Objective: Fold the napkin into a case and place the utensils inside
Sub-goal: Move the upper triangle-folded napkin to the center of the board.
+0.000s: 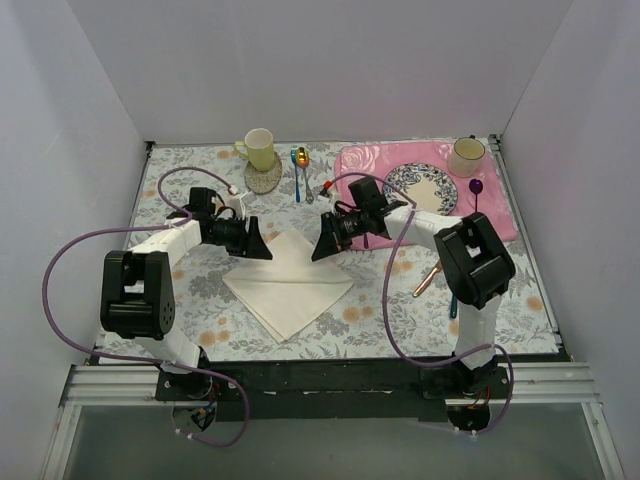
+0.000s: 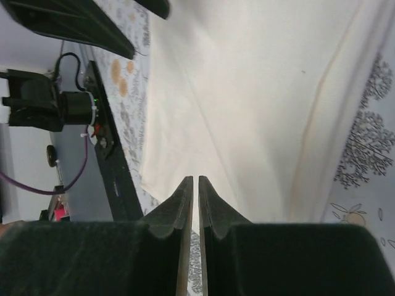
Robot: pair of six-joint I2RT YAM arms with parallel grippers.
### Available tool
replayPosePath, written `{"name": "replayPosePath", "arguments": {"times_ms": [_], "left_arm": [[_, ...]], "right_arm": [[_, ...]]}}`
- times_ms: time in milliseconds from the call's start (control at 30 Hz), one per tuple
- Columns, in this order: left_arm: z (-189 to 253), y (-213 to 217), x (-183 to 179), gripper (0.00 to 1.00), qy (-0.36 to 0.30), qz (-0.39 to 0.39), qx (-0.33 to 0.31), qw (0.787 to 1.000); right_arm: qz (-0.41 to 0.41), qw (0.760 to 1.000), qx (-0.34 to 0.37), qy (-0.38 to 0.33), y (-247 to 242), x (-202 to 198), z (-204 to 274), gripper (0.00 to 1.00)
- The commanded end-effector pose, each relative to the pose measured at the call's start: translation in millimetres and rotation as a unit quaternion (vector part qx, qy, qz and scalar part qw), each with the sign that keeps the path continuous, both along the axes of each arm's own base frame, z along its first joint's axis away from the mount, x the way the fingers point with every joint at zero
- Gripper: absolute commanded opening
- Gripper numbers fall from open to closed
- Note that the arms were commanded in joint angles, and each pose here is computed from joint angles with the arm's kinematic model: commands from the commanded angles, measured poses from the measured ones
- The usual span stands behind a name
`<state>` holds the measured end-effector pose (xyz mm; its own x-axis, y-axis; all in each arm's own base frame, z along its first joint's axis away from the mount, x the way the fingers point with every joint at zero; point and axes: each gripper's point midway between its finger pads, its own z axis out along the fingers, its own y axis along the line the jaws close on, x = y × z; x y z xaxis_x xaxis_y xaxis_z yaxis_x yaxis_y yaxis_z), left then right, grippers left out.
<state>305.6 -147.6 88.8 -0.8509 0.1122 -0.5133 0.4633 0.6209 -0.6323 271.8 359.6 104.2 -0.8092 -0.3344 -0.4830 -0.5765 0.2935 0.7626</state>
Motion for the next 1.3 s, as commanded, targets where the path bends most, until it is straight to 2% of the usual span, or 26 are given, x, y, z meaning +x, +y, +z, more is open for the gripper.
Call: {"name": "replayPosePath", "arguments": {"times_ms": [0,333,567,700,767,1033,1133,1233,1267], "left_arm": [[-19.9,17.8,-11.3,0.45,-0.006,-0.016,0.069,0.997],[-36.2,25.8,-16.0,0.39,-0.012,-0.038,0.104,0.994],[-32.5,25.2,-15.7,0.34,-0.032,-0.049,0.103,0.993],[-28.4,25.9,-14.7,0.39,-0.035,-0.052,0.106,0.992],[-27.8,28.2,-11.7,0.45,-0.037,-0.053,0.113,0.991],[-18.3,37.1,-6.0,0.49,-0.059,-0.054,0.122,0.989],[-13.5,35.7,-5.5,0.50,-0.074,-0.065,0.119,0.988],[-7.5,30.8,-8.2,0.50,-0.094,-0.085,0.114,0.985],[-5.5,27.4,-10.4,0.50,-0.108,-0.100,0.119,0.982]], "right_arm": [[0.000,0.998,-0.061,0.005,-11.6,1.4,-49.1,0.16],[0.006,0.992,-0.108,0.064,-35.3,-34.7,-92.7,0.15],[0.028,0.991,-0.093,0.093,-32.0,-71.4,-77.7,0.15],[0.043,0.992,-0.066,0.103,-22.5,-85.2,-56.2,0.16],[0.048,0.993,-0.053,0.093,-18.6,-83.8,-43.0,0.18],[0.036,0.998,-0.041,0.017,-15.1,-48.5,-7.6,0.23],[0.024,0.998,-0.057,-0.007,-20.1,-37.9,-9.4,0.29],[0.015,0.997,-0.079,-0.004,-28.8,-36.7,-17.7,0.43],[0.014,0.996,-0.083,-0.005,-31.5,-38.0,-18.0,0.52]]}}
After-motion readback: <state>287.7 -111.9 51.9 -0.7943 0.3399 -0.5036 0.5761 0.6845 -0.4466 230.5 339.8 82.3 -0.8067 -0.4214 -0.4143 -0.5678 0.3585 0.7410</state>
